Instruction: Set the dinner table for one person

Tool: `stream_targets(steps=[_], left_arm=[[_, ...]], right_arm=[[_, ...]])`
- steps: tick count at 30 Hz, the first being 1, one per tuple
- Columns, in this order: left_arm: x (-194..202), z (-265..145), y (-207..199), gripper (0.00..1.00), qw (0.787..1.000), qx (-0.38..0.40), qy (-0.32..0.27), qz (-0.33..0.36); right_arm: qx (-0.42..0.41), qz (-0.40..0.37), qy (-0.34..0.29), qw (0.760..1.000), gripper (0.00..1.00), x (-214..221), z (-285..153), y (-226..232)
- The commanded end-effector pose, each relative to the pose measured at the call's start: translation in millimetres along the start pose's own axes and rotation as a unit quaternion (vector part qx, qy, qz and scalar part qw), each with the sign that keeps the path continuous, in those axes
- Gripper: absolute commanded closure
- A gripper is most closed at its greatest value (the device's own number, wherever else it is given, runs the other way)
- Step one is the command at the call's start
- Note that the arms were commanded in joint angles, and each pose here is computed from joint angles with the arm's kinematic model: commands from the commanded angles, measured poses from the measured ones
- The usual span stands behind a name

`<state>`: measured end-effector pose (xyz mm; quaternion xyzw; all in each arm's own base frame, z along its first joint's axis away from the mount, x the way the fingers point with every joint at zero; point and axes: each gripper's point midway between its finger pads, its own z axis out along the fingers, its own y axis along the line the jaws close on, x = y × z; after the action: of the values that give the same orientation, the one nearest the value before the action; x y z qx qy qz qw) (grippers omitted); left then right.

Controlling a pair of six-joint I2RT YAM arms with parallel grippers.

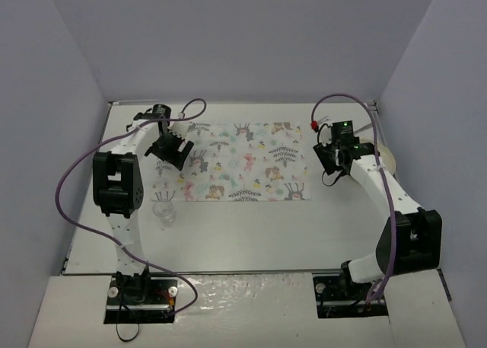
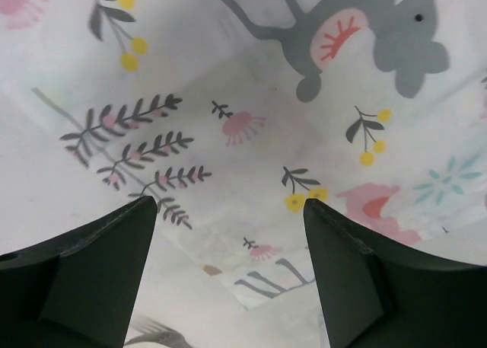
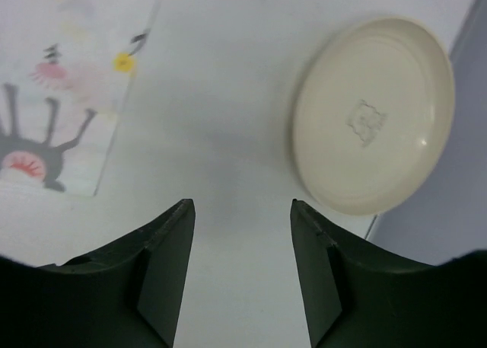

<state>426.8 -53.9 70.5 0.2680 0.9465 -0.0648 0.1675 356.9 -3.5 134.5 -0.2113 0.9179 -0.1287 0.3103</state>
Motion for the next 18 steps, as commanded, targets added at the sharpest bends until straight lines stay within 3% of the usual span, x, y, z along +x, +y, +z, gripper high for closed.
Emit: stream_targets(steps=[1,3,6,9,18], left_arm=[[-59,-87,5,0.21,0.986,-0.048,-0.157,-0.006],[-62,-99,7,0.2,0.983,-0.059,-0.172,-0.011],[-60,-110,10,0.2,0.982,-0.073,-0.176,-0.005],[-47,-111,18,0.2,0.984,-0.071,-0.165,-0.019],[9,-114,34,0.2,0.986,-0.069,-0.147,-0.032]], right_arm=[[0.092,0.13,-0.014,0.987,0.43,9,-16,-79],[0.099,0.176,-0.015,0.979,0.44,21,-16,-97],[0.096,0.251,-0.007,0.963,0.34,43,-9,-120],[0.075,0.301,0.02,0.95,0.34,70,9,-129],[0.047,0.361,0.073,0.928,0.31,123,45,-143]])
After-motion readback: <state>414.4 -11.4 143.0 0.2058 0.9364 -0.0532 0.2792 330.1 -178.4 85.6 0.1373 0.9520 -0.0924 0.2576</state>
